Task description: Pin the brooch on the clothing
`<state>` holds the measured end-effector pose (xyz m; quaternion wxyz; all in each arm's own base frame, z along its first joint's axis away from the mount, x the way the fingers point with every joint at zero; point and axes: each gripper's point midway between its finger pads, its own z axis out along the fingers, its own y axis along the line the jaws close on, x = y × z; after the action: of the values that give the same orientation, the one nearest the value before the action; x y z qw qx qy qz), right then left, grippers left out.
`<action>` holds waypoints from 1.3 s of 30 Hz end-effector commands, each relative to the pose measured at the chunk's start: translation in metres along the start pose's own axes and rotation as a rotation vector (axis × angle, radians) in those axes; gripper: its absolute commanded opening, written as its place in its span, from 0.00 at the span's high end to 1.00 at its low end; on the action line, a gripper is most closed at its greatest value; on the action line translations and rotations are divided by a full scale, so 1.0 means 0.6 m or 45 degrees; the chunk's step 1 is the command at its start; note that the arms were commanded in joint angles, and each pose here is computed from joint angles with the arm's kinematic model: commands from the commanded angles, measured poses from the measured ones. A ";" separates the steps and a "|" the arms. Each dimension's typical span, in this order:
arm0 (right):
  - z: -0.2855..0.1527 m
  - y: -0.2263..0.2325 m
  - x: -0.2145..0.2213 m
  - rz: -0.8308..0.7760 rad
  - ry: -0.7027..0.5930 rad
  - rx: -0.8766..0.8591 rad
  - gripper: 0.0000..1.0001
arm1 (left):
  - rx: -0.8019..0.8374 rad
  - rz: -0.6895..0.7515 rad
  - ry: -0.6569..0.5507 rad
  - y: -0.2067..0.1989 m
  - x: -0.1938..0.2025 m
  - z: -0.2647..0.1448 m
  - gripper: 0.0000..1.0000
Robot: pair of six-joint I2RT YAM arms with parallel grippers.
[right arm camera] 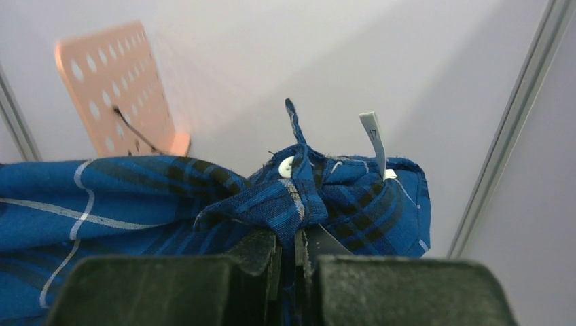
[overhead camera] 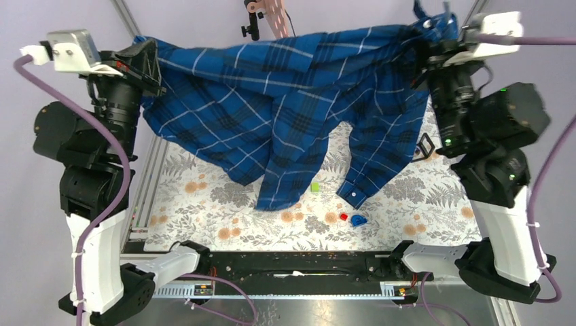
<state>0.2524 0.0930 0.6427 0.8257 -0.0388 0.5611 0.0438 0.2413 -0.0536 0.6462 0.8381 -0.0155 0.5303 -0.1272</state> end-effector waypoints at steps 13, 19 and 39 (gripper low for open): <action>0.088 0.015 0.217 0.059 0.243 0.107 1.00 | -0.242 0.040 0.383 0.092 0.241 0.048 1.00; 0.135 0.011 0.119 0.096 0.071 0.048 1.00 | -0.098 0.008 0.237 0.064 0.139 0.090 1.00; -0.255 0.019 0.546 0.568 0.912 0.061 1.00 | -0.292 -0.647 0.824 0.072 0.531 -0.275 1.00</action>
<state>0.2530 0.0936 0.3496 0.6467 0.0336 0.7445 0.1623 0.2435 -0.0639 0.3573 0.6467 -0.1122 0.7165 -0.2363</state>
